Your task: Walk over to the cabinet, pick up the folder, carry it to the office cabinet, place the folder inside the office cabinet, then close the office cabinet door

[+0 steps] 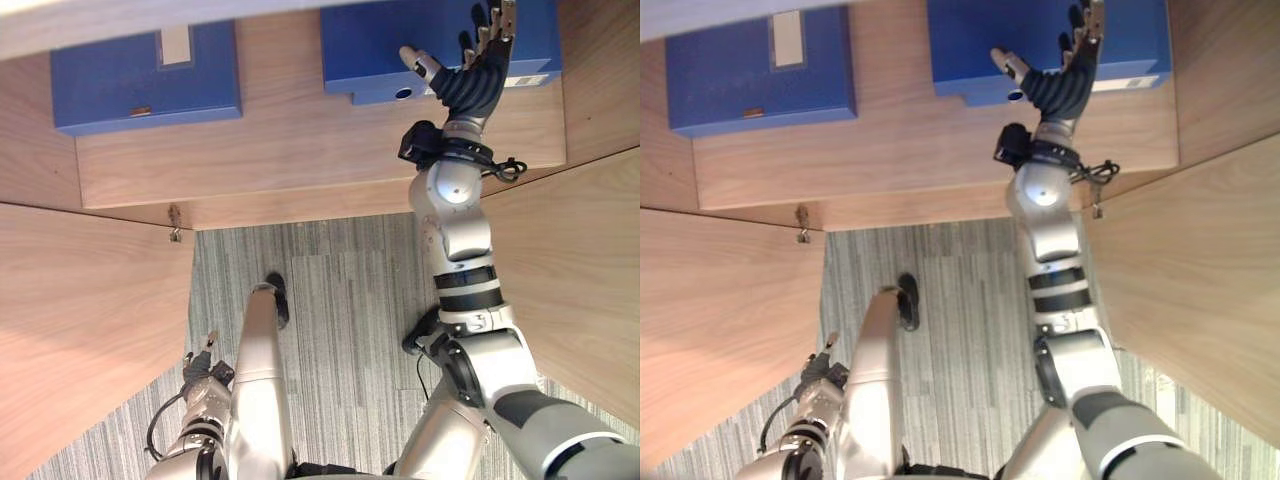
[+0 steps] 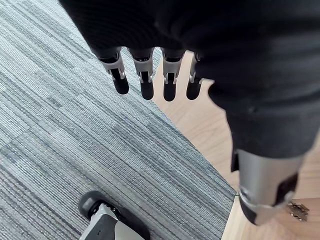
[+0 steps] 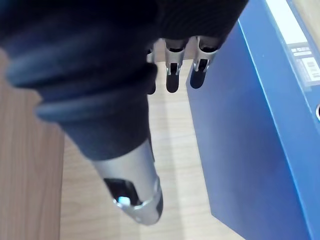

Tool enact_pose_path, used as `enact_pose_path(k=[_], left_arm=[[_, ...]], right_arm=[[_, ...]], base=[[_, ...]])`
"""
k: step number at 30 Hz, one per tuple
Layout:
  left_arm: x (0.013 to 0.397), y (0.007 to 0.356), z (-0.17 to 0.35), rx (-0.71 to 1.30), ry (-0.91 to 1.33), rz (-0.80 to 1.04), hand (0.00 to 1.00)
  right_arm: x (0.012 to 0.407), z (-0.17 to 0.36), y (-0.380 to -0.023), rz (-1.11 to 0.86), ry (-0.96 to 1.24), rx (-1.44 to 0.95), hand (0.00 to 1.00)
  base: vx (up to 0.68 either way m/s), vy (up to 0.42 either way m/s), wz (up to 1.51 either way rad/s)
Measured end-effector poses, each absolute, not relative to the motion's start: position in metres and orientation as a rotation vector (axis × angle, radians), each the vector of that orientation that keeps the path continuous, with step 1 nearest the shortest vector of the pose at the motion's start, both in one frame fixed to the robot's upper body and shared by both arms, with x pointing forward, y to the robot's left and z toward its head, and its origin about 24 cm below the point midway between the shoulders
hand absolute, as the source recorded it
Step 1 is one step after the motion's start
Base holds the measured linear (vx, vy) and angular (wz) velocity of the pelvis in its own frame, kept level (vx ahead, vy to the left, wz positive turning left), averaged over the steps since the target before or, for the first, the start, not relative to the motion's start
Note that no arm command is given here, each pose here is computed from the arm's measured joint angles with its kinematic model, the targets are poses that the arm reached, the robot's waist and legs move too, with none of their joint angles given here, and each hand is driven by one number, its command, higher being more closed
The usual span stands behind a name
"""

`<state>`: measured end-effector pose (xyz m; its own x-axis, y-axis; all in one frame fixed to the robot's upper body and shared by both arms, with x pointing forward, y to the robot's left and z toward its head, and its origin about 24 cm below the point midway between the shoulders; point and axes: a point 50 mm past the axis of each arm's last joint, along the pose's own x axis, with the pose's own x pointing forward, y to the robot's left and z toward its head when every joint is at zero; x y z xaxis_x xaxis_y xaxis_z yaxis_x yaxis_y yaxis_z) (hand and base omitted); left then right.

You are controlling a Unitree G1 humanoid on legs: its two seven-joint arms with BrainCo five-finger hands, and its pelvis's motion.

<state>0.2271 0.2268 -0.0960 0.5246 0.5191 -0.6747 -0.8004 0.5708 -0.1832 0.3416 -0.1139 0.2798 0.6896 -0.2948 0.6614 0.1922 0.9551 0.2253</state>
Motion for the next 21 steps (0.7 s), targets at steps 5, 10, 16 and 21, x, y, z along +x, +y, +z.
enact_pose_path(k=[5, 10, 16, 21], left_arm=[[0.220, 0.231, -0.098, -0.500, 0.613, 0.868, 0.00], [0.192, 0.252, -0.106, -0.289, 0.663, 0.866, 0.00], [0.175, 0.283, -0.099, 0.138, 0.674, 0.690, 0.00], [0.145, 0.278, -0.117, 0.175, 0.788, 0.630, 0.00]], right_arm=[[0.328, 0.178, -0.093, -0.228, -0.494, 0.023, 0.00], [0.289, 0.031, -0.067, 0.031, -0.012, -0.226, 0.00], [0.219, -0.080, -0.142, -0.094, 0.507, -0.161, 0.00], [0.193, -0.094, -0.173, -0.288, 0.575, 0.027, 0.00]], base=[[0.07, 0.017, -0.10], [0.11, 0.053, -0.34], [0.07, 0.078, -0.54], [-0.01, 0.151, -1.13]])
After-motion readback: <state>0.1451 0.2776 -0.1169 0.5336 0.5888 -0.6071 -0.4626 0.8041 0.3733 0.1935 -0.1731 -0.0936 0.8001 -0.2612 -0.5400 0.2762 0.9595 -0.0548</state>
